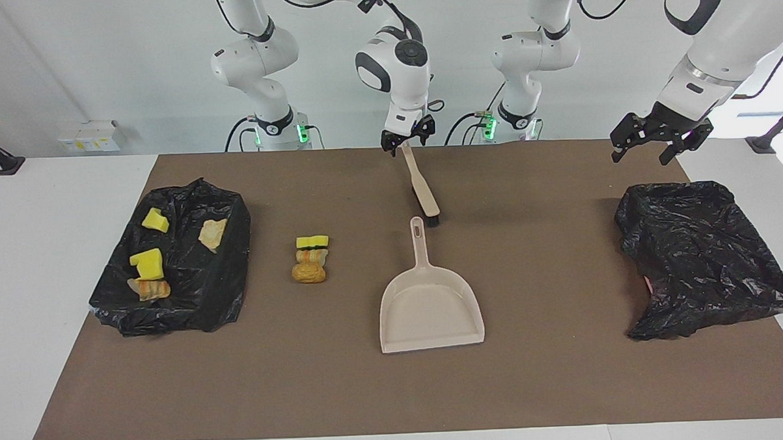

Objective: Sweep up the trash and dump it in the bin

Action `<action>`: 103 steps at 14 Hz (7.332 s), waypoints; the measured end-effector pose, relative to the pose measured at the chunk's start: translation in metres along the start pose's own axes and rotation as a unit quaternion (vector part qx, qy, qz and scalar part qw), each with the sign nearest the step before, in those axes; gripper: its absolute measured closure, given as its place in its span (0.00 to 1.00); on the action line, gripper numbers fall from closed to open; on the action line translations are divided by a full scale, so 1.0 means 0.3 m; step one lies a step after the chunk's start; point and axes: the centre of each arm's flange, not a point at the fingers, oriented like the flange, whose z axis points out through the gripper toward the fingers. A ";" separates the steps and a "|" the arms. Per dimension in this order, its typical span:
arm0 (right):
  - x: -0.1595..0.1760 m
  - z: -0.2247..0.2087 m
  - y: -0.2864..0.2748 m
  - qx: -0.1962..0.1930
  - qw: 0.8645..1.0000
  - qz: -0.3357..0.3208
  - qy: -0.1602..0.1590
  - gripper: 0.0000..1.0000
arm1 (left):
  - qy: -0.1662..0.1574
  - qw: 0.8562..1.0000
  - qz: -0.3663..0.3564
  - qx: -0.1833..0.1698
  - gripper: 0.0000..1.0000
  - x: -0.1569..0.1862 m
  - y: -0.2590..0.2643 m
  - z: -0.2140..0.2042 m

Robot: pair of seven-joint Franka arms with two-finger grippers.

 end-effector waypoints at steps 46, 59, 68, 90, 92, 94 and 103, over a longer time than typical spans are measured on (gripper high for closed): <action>0.167 -0.097 1.047 -0.057 0.986 0.158 0.005 0.73 | 0.045 0.995 -0.089 0.007 0.56 0.064 1.355 0.927; 0.052 -0.274 1.124 -0.103 0.976 0.190 -0.010 0.73 | 0.038 0.989 0.142 0.030 0.69 0.232 0.886 0.746; 0.100 -0.105 0.997 -0.081 0.970 0.227 -0.042 0.73 | 0.000 0.870 0.492 0.038 0.69 0.296 0.470 0.788; 0.159 -0.009 0.932 -0.084 0.974 0.206 -0.045 0.73 | -0.027 0.769 0.639 0.024 0.69 0.081 0.834 0.881; 0.161 -0.007 0.852 -0.050 0.975 0.212 -0.052 0.73 | -0.027 0.769 0.638 0.024 0.69 0.078 0.839 0.882; 0.174 -0.018 0.797 -0.013 0.976 0.211 -0.055 0.73 | -0.027 0.770 0.637 0.024 0.69 0.076 0.843 0.884; 0.332 -0.140 0.496 0.138 0.964 0.221 -0.061 0.73 | -0.024 0.777 0.629 0.025 0.69 0.062 0.870 0.884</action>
